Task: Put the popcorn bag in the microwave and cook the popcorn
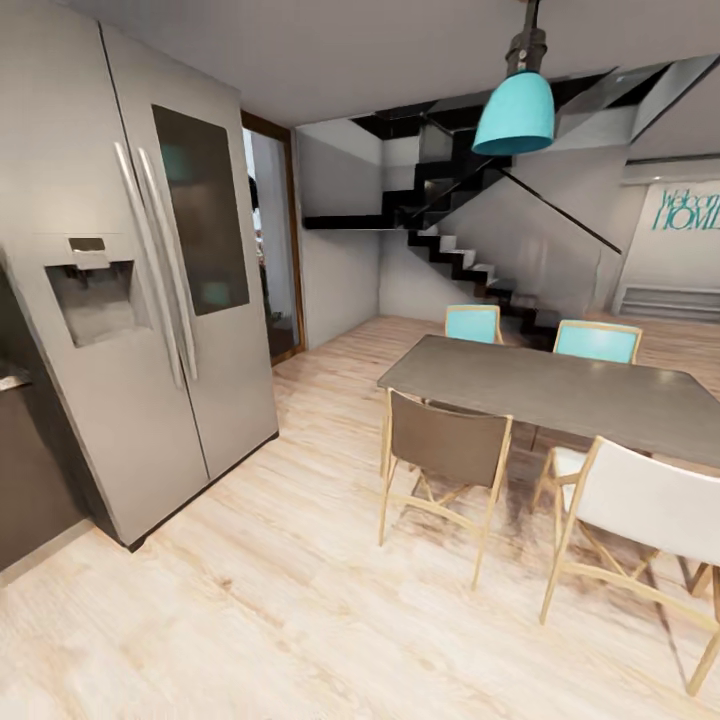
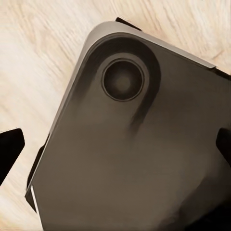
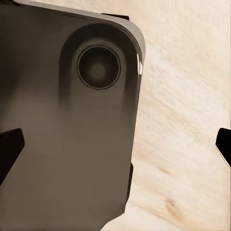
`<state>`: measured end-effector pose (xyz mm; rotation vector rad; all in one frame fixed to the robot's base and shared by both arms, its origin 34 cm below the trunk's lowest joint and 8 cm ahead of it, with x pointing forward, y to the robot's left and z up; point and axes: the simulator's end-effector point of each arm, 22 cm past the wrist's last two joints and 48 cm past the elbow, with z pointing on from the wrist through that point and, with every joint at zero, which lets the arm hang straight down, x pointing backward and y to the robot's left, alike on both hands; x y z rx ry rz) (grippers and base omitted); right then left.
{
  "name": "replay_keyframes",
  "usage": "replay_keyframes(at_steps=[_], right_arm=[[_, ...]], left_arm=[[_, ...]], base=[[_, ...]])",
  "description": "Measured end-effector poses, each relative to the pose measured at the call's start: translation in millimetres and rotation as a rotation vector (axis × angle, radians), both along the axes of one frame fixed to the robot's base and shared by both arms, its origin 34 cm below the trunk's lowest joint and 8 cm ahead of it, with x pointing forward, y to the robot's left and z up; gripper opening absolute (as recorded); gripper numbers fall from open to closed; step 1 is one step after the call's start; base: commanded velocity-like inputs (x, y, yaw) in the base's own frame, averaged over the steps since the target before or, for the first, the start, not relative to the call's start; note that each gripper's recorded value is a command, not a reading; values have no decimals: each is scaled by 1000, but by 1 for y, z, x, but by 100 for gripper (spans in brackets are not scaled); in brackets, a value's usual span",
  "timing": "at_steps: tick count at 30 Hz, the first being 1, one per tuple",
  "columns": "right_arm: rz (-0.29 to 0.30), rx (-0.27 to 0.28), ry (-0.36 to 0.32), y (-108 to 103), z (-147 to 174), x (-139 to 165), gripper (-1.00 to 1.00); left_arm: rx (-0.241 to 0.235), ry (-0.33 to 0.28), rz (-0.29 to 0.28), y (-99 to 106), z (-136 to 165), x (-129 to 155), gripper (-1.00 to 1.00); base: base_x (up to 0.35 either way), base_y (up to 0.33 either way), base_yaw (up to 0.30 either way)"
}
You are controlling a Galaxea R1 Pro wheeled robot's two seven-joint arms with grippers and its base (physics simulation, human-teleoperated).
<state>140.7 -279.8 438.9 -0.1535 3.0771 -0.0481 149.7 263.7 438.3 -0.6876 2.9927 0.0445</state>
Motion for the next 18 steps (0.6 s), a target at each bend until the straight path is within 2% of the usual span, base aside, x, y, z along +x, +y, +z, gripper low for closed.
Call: replay_keyframes(at_steps=[18], right_arm=[[-1, 0, -2, 0, 0, 1, 100]], left_arm=[[-3, 0, 2, -3, 0, 0, 100]], base=[[0, 0, 300]])
